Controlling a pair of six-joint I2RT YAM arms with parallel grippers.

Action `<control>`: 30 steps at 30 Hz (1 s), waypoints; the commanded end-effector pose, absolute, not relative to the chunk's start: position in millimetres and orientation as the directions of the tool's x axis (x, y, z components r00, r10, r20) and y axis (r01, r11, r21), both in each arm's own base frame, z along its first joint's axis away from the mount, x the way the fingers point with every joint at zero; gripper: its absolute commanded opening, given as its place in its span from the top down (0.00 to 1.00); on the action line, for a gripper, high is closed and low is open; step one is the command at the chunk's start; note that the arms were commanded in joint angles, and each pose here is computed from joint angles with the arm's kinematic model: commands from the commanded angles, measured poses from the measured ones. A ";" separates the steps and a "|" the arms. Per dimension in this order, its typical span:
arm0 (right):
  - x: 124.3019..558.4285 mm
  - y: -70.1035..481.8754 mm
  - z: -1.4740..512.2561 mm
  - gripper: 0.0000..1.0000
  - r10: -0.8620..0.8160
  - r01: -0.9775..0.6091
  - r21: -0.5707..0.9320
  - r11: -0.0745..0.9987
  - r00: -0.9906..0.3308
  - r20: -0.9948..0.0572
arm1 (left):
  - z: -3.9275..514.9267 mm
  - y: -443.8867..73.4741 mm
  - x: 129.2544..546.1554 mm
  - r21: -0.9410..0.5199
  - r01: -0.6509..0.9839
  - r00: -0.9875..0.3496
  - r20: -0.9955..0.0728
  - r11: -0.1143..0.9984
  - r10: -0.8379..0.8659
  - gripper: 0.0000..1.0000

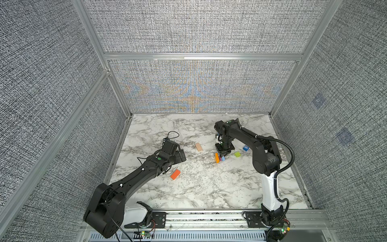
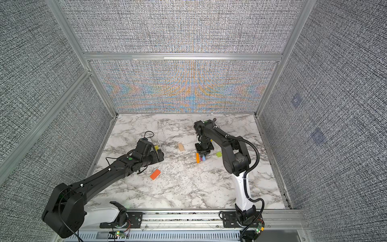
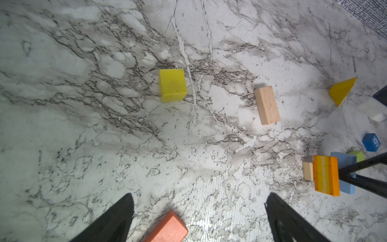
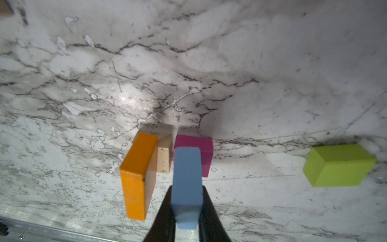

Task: Build the wood block tower
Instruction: 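Lower the light blue block upright beside the magenta cube and open the right gripper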

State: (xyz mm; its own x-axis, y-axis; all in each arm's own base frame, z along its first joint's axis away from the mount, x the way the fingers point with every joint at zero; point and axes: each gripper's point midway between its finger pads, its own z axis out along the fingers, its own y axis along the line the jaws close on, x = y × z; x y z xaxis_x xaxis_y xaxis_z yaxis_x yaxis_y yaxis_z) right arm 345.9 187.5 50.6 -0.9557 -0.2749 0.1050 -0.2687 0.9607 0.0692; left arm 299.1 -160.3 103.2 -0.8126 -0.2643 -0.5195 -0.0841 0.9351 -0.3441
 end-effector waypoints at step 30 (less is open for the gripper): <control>345.0 184.3 49.2 0.75 -0.282 -0.280 0.037 0.959 -0.949 0.139 | 103.2 -166.9 301.2 -0.370 -0.066 -0.815 -0.515 0.927 -0.264 0.01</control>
State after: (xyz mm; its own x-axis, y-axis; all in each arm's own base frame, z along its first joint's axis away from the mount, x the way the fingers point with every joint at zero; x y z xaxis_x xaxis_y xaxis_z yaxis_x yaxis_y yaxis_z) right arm 347.9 185.3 48.5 -0.9514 -0.2819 0.1237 -0.2795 0.9594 0.0368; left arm 300.0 -165.8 100.6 -0.8210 -0.2614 -0.5076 -0.0726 0.9296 -0.3613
